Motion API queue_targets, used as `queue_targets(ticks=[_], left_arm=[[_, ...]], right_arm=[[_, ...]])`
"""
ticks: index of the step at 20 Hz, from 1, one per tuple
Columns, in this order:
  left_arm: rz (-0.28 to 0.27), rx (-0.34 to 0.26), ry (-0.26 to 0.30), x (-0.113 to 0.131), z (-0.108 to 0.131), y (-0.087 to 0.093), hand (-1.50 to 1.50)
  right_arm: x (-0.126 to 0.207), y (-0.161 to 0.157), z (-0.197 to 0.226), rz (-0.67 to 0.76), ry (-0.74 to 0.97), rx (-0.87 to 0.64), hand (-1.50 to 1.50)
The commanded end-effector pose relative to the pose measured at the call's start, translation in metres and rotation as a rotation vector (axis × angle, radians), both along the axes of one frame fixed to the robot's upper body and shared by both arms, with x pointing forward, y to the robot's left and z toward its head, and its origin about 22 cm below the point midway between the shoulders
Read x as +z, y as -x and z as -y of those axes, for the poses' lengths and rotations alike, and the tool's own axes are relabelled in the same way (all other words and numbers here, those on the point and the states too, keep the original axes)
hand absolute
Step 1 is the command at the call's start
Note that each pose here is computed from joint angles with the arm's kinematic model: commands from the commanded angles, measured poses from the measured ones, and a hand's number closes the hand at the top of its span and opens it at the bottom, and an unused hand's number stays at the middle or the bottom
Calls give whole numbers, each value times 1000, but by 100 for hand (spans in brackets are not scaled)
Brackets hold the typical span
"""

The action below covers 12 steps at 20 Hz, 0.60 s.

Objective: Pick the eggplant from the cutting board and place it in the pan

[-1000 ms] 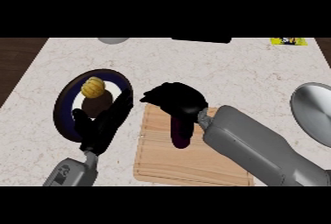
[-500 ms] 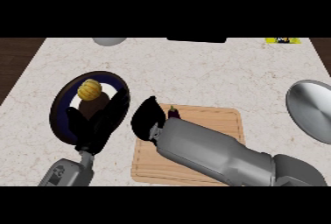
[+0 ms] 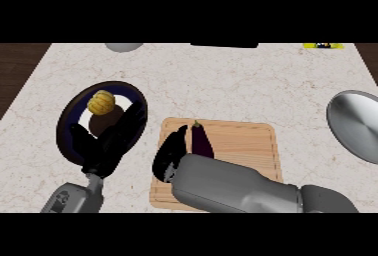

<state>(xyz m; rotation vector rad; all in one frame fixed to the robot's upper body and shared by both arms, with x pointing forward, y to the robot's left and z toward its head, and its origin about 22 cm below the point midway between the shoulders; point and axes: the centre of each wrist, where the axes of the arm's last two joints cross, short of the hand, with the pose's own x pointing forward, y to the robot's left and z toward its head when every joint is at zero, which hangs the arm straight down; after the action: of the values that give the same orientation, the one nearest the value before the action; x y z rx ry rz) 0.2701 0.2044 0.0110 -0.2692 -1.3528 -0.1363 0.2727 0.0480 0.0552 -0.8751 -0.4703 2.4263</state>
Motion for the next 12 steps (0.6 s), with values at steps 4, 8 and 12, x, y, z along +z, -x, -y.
queue_targets(ticks=[4, 8, 12], left_arm=[[4, 28, -15, 4, 0, 14, 0], [-7, 13, -3, 2, -19, -6, 0], [-8, 33, -13, 5, -1, 14, 0]], right_arm=[[-11, 11, -2, 87, 77, -15, -150], [-24, 16, 1, 125, 89, 21, -150], [-11, 13, -5, 211, 144, 54, -150]])
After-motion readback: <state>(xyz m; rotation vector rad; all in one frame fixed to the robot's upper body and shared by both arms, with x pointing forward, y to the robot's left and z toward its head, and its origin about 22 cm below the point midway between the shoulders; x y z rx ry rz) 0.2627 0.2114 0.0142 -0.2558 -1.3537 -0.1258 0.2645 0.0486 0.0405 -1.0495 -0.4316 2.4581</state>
